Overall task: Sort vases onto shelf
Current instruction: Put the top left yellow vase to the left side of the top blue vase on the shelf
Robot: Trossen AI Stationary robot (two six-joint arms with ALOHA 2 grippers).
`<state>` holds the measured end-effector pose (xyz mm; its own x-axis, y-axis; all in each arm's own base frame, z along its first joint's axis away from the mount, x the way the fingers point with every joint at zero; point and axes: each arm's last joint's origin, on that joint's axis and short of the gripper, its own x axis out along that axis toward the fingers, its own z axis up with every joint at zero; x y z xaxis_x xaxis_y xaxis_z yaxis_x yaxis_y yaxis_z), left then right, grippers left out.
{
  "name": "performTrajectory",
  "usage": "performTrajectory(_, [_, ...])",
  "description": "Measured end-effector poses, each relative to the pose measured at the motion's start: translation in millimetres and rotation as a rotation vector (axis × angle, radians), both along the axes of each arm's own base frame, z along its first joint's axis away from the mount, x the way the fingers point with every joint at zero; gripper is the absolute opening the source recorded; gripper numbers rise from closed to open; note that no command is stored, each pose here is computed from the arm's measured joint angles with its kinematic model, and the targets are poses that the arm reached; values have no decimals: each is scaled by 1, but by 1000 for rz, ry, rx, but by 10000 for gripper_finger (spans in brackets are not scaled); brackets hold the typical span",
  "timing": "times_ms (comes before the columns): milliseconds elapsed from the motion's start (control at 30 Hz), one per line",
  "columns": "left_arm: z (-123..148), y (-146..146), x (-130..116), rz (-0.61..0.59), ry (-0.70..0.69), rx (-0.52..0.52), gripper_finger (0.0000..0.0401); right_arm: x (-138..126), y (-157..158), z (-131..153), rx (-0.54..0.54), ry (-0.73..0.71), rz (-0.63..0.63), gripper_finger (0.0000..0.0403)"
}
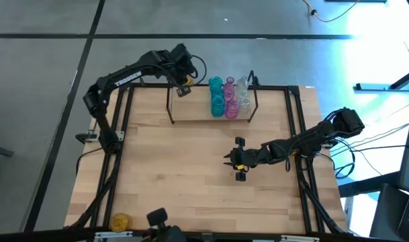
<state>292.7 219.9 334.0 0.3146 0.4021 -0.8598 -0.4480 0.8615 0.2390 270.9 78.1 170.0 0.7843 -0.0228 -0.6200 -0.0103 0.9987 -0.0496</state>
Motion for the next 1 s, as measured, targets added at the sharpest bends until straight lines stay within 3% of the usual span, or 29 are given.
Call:
performTrajectory(300, [-5, 15, 27, 2, 9, -73, 35, 0, 0, 0, 1, 0, -1, 106])
performTrajectory(600, [-30, 28, 42, -16, -5, -122, 35, 0, 0, 0, 1, 0, 0, 106])
performTrajectory(1000, [-53, 38, 58, -74, -39, -128, 38, 0, 0, 0, 2, -3, 0, 106])
